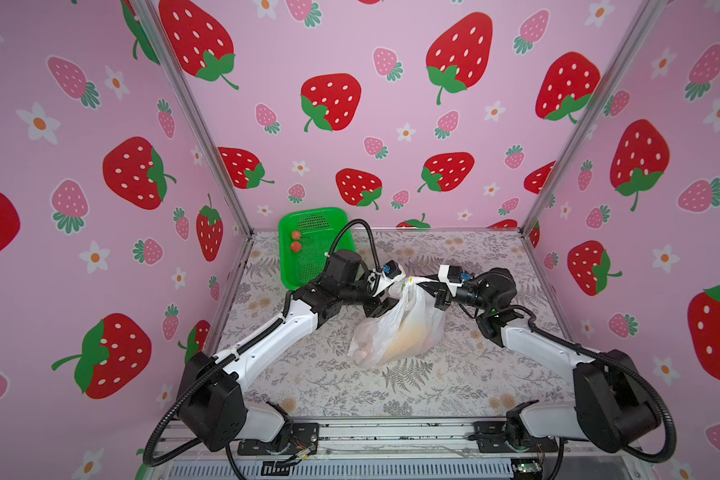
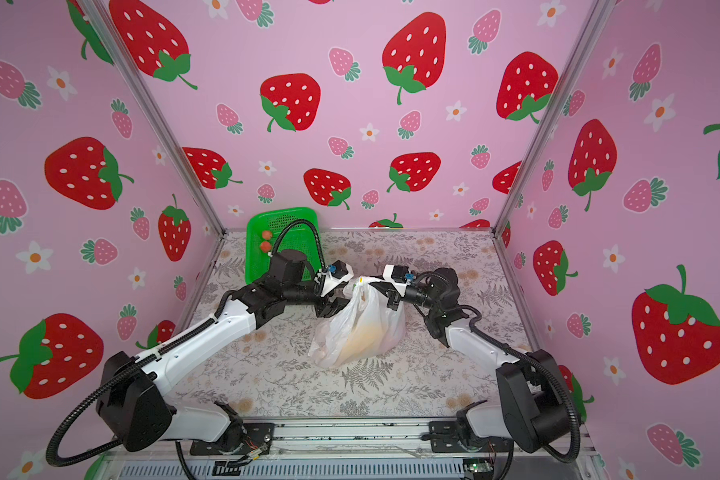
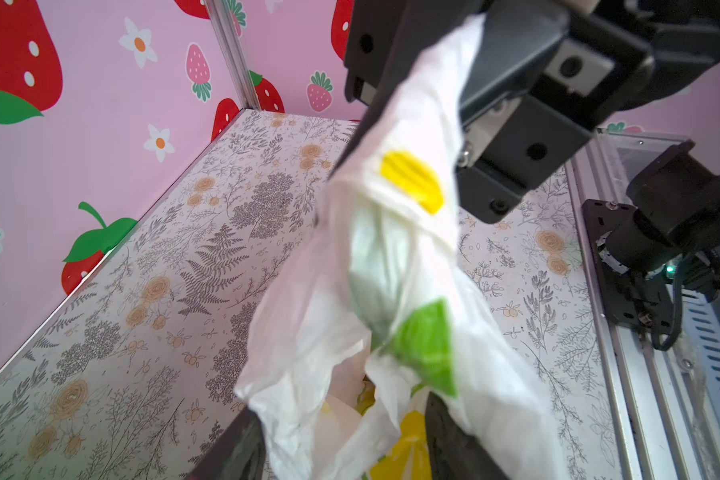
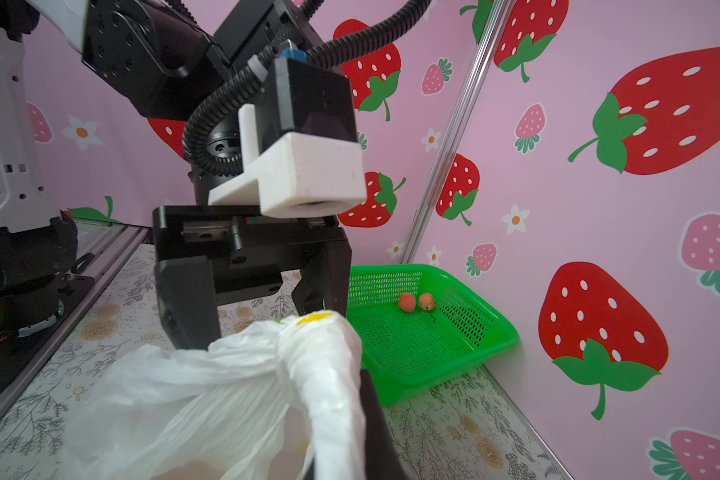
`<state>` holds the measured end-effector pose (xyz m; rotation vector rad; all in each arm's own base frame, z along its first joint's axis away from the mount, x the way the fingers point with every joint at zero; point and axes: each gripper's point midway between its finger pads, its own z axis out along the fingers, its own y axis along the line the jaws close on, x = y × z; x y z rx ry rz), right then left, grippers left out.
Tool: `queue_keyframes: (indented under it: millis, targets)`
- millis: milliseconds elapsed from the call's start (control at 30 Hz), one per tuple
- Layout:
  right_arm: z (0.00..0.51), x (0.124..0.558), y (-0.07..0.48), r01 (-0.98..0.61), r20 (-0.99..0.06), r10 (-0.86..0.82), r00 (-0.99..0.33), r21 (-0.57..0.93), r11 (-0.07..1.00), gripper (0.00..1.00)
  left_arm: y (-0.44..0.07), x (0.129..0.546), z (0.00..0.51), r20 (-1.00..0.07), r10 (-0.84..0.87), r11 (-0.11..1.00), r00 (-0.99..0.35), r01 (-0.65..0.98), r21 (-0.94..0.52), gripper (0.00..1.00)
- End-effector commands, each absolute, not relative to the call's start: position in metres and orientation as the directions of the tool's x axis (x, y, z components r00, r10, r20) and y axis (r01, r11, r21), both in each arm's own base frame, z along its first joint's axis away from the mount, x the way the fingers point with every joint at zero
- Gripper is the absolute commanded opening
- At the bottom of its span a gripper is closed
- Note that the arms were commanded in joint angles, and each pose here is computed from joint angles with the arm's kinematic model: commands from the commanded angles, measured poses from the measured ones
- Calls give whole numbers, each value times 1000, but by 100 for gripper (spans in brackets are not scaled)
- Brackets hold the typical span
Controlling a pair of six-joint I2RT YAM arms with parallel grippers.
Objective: Place the fake fruits into the plastic bag and tie a complex knot
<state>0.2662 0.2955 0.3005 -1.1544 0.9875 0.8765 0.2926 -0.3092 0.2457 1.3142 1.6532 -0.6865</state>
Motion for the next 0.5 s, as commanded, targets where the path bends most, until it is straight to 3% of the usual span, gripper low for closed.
queue_keyframes:
  millis: [0,100,300,467]
  targets:
    - [340,262,296,-895,-893,144,426,-392,214,0,-322,293,243,-903,426,280,-50,957,79,58]
    - [346,258,295,-899,-889,176,422,-386,206,0,-332,286,244,-914,400,266,-71,963,42,55]
    - [353,242,293,-920,-896,213,391,-372,124,0,-345,284,249,-948,305,279,-92,960,-3,58]
    - [354,234,288,-930,-898,242,366,-347,122,0,-347,287,244,-955,284,289,-80,957,6,60]
